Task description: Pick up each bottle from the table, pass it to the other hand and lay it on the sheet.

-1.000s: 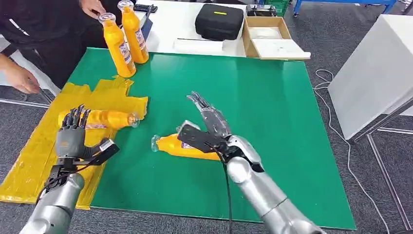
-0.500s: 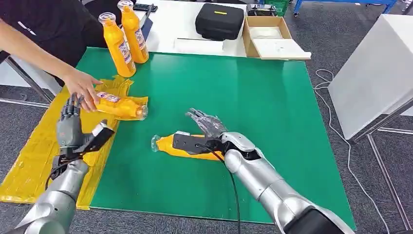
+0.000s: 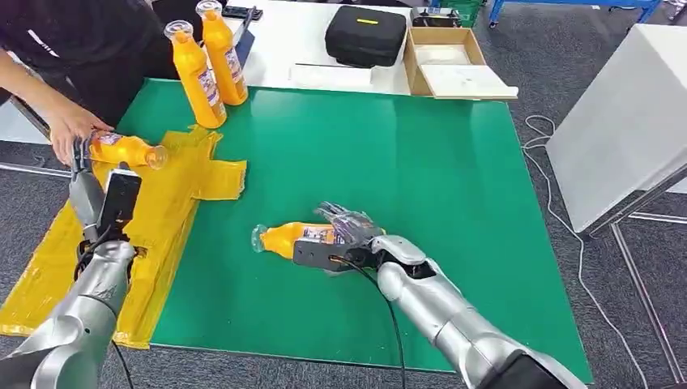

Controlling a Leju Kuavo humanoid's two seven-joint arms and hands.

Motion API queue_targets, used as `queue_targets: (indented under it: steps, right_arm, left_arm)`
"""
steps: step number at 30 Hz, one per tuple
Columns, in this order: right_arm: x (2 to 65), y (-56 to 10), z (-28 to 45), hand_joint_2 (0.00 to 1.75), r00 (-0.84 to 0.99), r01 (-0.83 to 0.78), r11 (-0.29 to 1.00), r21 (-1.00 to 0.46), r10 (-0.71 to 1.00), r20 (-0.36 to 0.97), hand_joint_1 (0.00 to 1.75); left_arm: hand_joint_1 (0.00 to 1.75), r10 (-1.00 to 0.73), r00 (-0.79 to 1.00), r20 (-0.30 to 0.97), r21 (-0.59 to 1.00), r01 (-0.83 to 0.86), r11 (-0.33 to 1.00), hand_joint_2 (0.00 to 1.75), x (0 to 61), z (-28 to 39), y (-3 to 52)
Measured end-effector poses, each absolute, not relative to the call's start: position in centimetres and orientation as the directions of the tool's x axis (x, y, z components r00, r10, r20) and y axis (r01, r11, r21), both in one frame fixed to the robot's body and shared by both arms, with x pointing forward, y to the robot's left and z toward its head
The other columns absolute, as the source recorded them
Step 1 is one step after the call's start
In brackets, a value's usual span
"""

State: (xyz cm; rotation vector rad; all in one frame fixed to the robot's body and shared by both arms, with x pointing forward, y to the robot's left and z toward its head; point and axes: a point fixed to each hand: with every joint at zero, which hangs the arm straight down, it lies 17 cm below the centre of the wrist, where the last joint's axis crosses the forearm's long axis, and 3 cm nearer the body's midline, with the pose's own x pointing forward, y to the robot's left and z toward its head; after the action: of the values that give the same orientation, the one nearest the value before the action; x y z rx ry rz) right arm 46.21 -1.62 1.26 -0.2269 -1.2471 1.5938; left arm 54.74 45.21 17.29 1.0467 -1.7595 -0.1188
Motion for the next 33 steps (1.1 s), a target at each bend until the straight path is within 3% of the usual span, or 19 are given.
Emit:
queue_targets:
  steps: [12,24,33]
  right_arm:
    - [44.0,-1.8,0.0,1.75,-0.437,-0.580,0.071,-0.811,0.814,0.384,0.00]
    - [44.4,-5.5,-2.6,1.75,-0.375,-0.483,-0.067,-0.873,0.917,0.137,0.00]
    - [45.1,-6.7,-2.9,1.75,-0.340,-0.482,-0.079,-0.873,0.935,0.104,0.00]
  left_arm:
    - [0.00,-0.700,-0.084,0.709,0.540,-0.574,0.615,0.00,55.1,17.2,44.6]
    - [0.00,-0.682,-0.072,0.728,0.517,-0.595,0.615,0.00,54.8,17.2,45.6]
    - [0.00,-0.672,-0.063,0.738,0.513,-0.594,0.619,0.00,54.9,17.1,45.7]
